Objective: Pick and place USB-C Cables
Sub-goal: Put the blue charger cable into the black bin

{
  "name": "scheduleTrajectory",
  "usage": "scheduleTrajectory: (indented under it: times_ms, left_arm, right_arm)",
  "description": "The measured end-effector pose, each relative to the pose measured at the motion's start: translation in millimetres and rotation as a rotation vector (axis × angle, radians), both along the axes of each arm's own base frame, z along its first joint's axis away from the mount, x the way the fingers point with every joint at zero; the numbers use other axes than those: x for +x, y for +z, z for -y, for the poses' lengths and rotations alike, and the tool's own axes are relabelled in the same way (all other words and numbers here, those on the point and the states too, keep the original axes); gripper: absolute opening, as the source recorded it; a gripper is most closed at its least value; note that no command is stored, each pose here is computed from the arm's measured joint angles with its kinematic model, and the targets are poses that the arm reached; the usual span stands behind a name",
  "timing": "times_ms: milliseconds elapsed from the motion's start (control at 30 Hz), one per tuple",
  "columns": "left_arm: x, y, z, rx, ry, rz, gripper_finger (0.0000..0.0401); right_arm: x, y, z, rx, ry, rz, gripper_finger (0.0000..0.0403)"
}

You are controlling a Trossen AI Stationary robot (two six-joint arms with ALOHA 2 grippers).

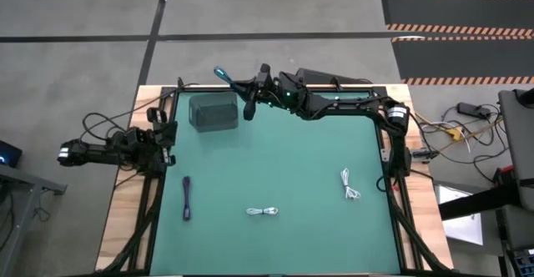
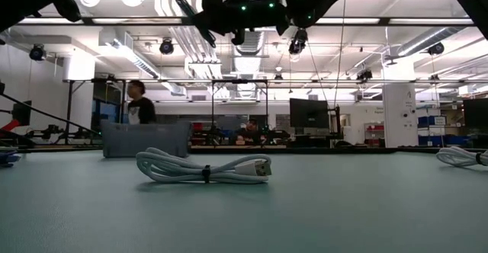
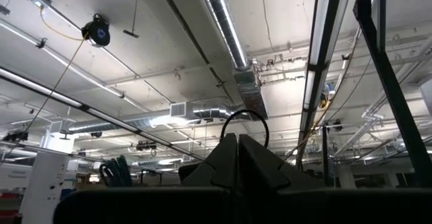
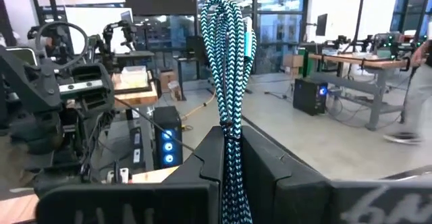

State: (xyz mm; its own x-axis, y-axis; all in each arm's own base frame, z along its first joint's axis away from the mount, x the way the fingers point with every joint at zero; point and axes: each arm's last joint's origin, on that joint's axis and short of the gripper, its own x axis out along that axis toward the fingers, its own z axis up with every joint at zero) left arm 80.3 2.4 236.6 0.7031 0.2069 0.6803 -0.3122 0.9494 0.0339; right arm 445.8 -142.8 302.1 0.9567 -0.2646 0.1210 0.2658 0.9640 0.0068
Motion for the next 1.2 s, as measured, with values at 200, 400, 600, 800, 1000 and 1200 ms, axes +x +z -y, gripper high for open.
scheduleTrajectory:
  times_ms: [200,400,600,800,1000,1200]
  left_arm:
    - [-1.0,0.9,-0.1,0.010,0.012,0.011,0.0001]
    - [-1.2,1.0,-0.1,0.008,0.011,0.014,0.0001]
    - [-1.2,1.0,-0.1,0.005,0.007,0.015,0.0001]
    - [-1.4,1.1,-0.1,0.005,0.006,0.017,0.0001]
    - [-1.5,1.2,-0.1,0.005,0.006,0.019,0.0001]
    - [-1.6,1.3,-0.1,0.005,0.007,0.020,0.0001]
  right_arm:
    - [29.9,-1.9,9.4,0.000,0.061,0.009,0.0022]
    - [54.1,14.7,20.8,-0.030,0.081,-0.074,0.0022]
    - [66.6,21.1,27.6,-0.044,0.079,-0.241,0.0022]
    - [69.5,16.5,42.7,-0.038,0.058,-0.376,0.0022]
    - [81.7,-10.8,49.0,-0.046,0.072,-0.418,0.0022]
    - [94.6,-47.4,54.9,-0.068,0.073,-0.451,0.0022]
